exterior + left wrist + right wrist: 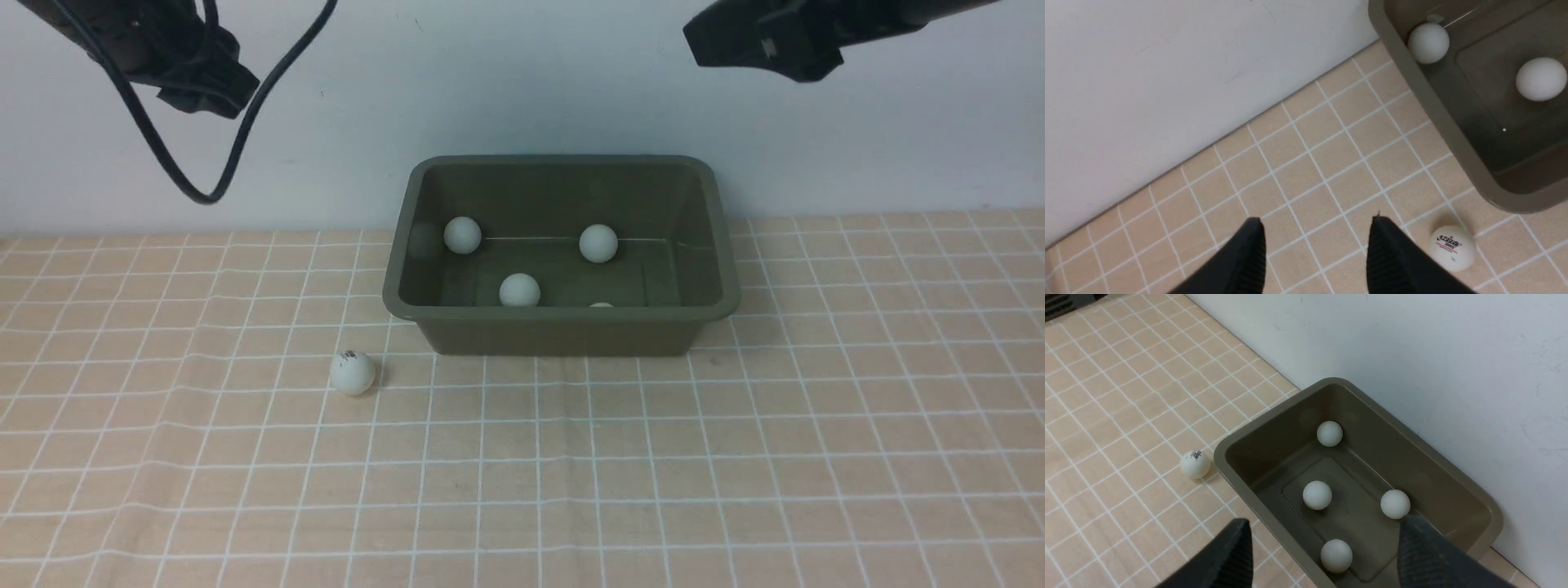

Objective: Put the table tennis balls into the box on the light coffee tablecloth.
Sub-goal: 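Reach for and grasp a ping pong ball on the table beside the basket, then drop the ball into the bin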

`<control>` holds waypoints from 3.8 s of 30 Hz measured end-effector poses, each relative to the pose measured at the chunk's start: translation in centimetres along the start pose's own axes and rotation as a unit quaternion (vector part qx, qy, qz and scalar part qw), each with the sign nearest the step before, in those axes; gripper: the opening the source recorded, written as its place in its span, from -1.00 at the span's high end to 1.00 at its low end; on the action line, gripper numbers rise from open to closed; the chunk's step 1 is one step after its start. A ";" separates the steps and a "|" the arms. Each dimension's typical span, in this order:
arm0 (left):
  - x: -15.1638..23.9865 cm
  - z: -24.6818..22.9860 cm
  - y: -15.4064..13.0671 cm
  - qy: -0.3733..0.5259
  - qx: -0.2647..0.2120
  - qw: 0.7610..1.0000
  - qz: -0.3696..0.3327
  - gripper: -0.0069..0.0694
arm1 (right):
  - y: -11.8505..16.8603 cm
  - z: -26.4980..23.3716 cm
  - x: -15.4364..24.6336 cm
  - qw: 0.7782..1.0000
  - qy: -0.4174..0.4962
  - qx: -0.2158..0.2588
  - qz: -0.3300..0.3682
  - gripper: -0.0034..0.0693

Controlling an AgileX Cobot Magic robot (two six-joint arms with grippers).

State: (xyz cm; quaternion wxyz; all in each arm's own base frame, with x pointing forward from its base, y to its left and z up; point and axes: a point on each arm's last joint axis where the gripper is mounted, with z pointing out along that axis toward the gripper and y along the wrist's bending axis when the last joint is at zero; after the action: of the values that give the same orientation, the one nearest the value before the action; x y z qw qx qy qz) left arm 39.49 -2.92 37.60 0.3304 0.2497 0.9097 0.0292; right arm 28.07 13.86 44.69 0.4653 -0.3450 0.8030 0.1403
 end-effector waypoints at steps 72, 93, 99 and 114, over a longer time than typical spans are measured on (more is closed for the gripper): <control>6.8 19.9 -7.0 0.247 0.219 0.941 0.069 -0.26 | -0.3 0.2 0.1 1.000 0.007 0.012 -0.020 -0.30; 4.1 13.5 -4.8 0.215 0.131 0.962 0.110 0.04 | -0.3 0.2 0.1 1.000 0.006 0.013 -0.024 -0.30; 1.8 10.4 -6.6 0.107 0.233 0.961 0.107 0.04 | -0.3 0.2 0.1 1.000 0.003 0.014 -0.024 -0.30; 0.3 15.2 -8.6 -0.008 0.222 0.961 0.162 0.03 | -0.2 0.2 0.0 1.000 0.001 0.010 -0.019 -0.30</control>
State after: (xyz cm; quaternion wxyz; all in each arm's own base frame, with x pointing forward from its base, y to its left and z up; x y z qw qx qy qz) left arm 44.92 -12.03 23.70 0.2644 0.4613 0.8380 -0.1222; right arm 28.33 13.78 44.60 0.4708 -0.3560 0.7978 0.1230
